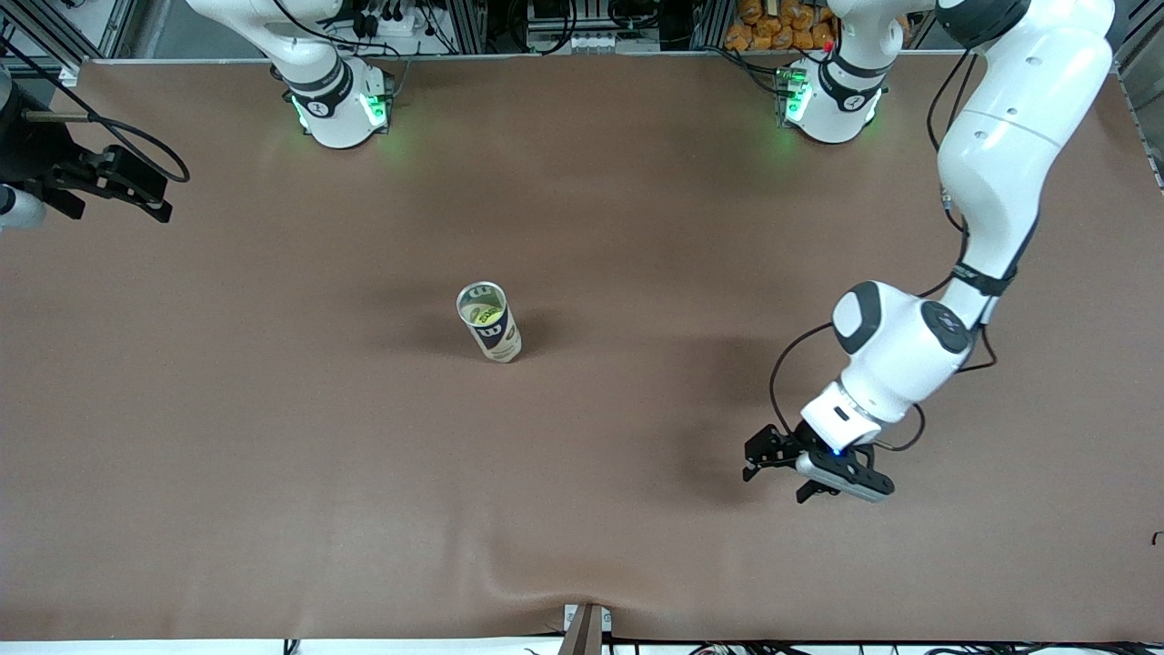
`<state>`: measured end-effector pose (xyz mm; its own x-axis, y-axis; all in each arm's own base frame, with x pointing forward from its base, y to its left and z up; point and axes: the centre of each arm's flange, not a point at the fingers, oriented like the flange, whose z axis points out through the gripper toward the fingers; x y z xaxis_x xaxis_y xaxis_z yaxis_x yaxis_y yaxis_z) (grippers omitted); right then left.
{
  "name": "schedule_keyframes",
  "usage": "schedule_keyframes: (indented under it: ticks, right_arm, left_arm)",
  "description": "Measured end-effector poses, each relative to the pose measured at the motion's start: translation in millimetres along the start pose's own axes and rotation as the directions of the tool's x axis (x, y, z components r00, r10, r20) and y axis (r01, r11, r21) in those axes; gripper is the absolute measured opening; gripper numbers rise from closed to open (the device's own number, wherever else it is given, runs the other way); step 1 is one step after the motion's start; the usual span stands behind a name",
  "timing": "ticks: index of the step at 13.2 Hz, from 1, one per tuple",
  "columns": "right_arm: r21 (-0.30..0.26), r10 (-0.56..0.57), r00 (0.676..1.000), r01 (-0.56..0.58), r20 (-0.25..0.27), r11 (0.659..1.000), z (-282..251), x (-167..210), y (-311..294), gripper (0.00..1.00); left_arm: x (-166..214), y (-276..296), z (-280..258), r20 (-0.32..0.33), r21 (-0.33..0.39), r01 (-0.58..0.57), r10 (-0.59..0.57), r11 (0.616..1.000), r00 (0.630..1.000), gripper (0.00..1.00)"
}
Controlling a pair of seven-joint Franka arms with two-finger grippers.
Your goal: Insert tennis ball vertically with right arm
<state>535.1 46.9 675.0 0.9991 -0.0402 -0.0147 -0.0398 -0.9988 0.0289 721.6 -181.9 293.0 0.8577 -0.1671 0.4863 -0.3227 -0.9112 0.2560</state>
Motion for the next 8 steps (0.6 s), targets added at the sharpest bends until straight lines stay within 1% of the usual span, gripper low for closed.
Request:
schedule_keyframes:
  ticks: [2, 4, 6, 8]
  right_arm:
    - [0.000, 0.001, 1.000, -0.001, -0.001, 1.000, 0.2, 0.5, 0.6, 1.00]
    - [0.001, 0.002, 1.000, -0.002, -0.004, 1.000, 0.7, 1.6, 0.8, 1.00]
    - [0.001, 0.002, 1.000, -0.002, -0.004, 1.000, 1.4, 2.5, 0.9, 1.00]
    - [0.002, 0.002, 1.000, -0.002, -0.011, 1.000, 1.2, 3.6, 0.9, 1.00]
  left_arm:
    - [15.0, -15.1, -17.2, 0.078, 0.024, 0.005, -0.007, 1.000, 0.997, 1.00]
    - [23.3, -26.3, -31.4, 0.116, 0.046, 0.008, -0.014, 0.999, 0.993, 1.00]
    - [26.8, -32.5, -48.8, 0.174, 0.072, 0.003, -0.016, 0.997, 0.985, 1.00]
    - [32.8, -31.6, -77.5, 0.227, 0.103, -0.019, -0.005, 0.994, 0.974, 1.00]
